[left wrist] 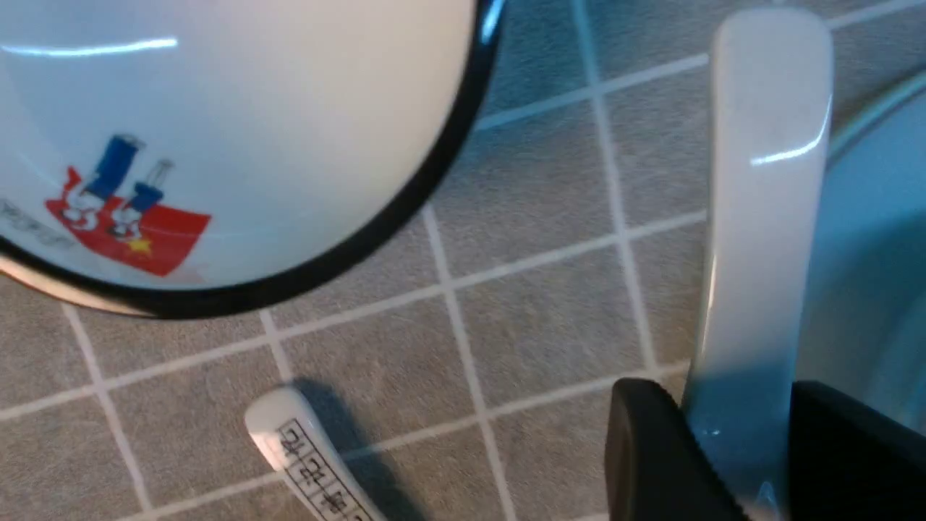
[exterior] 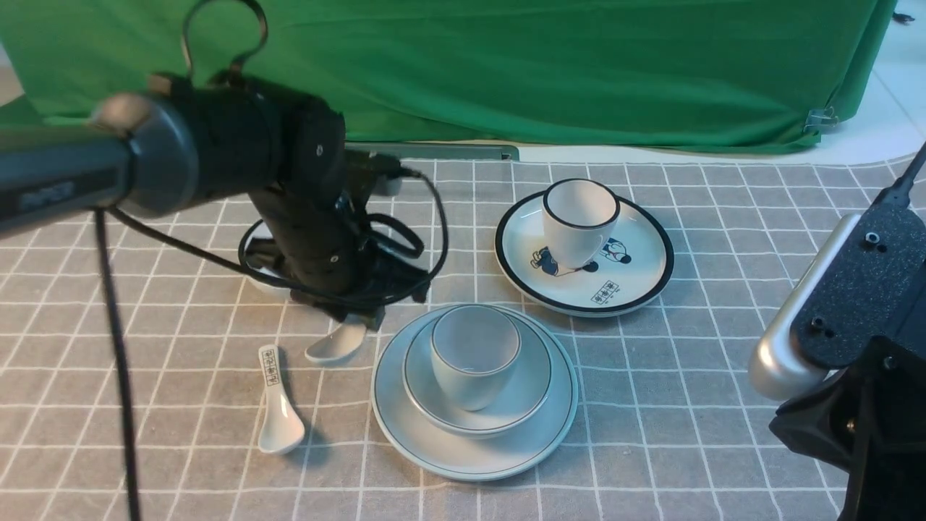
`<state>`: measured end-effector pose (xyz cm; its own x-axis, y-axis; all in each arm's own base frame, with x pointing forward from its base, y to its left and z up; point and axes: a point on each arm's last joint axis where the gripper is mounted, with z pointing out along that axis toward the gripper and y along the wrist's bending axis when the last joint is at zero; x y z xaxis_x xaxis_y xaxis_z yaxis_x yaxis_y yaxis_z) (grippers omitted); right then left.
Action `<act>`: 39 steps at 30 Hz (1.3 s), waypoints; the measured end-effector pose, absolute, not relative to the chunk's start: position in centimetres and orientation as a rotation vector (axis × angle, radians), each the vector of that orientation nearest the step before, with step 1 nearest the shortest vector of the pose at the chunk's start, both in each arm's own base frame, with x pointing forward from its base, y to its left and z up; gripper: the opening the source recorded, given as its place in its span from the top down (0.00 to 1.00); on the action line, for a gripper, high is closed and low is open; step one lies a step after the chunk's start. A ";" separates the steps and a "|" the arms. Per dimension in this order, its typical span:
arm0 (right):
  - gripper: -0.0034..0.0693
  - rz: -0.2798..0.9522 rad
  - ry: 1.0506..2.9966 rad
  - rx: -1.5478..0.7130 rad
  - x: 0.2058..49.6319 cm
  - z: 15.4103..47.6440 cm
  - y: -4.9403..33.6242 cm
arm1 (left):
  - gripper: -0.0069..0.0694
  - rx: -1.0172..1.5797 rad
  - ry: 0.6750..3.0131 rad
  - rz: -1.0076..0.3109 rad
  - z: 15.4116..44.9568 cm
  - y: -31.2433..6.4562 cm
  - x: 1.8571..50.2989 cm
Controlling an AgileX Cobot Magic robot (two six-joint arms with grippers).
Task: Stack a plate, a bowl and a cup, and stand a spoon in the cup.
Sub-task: Use the left arm to put the blue soup spoon into the blue teacup in the middle
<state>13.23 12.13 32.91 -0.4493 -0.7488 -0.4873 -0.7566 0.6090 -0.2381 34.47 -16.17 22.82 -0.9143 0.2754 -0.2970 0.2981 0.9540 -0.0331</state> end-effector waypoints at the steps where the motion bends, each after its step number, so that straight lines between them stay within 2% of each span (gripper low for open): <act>1: 0.86 0.015 2.281 -1.180 13.2 32.9 12.1 | 0.64 0.454 2.777 -0.123 24.1 -16.5 33.4; 2: 0.86 0.014 2.284 -1.177 13.2 32.9 12.1 | 0.64 0.460 2.778 -0.121 24.0 -16.5 33.3; 6: 0.86 -0.025 2.276 -1.077 13.2 33.5 11.2 | 0.64 0.522 2.546 -0.225 26.9 -16.8 28.6; 10: 0.86 -0.028 2.235 -0.977 12.6 34.7 10.0 | 0.64 0.478 2.105 -0.413 29.0 -16.4 25.2; 13: 0.86 -0.003 2.209 -0.934 11.9 35.4 9.2 | 0.64 0.374 1.780 -0.532 28.6 -15.4 23.5; 17: 0.86 0.025 2.186 -0.889 11.3 36.0 8.5 | 0.64 0.333 1.550 -0.624 26.7 -15.0 22.3; 22: 0.86 0.032 2.176 -0.880 11.1 36.1 8.3 | 0.64 0.483 1.436 -0.714 25.0 -16.9 22.6; 28: 0.86 0.030 2.179 -0.880 11.1 36.1 8.3 | 0.64 0.504 1.424 -0.766 23.1 -18.3 24.1; 36: 0.86 0.020 2.180 -0.882 11.1 36.1 8.2 | 0.64 0.524 1.496 -0.762 20.3 -19.1 25.1; 39: 0.86 0.020 2.175 -0.882 11.1 36.1 8.2 | 0.64 0.486 1.524 -0.721 19.2 -18.9 25.7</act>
<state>11.12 8.21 36.13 -0.4608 -0.5859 -0.6666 -0.5983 0.7599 -0.2543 25.67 -18.90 19.17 -0.0923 -0.1194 -0.9885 0.6885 0.7096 -0.1500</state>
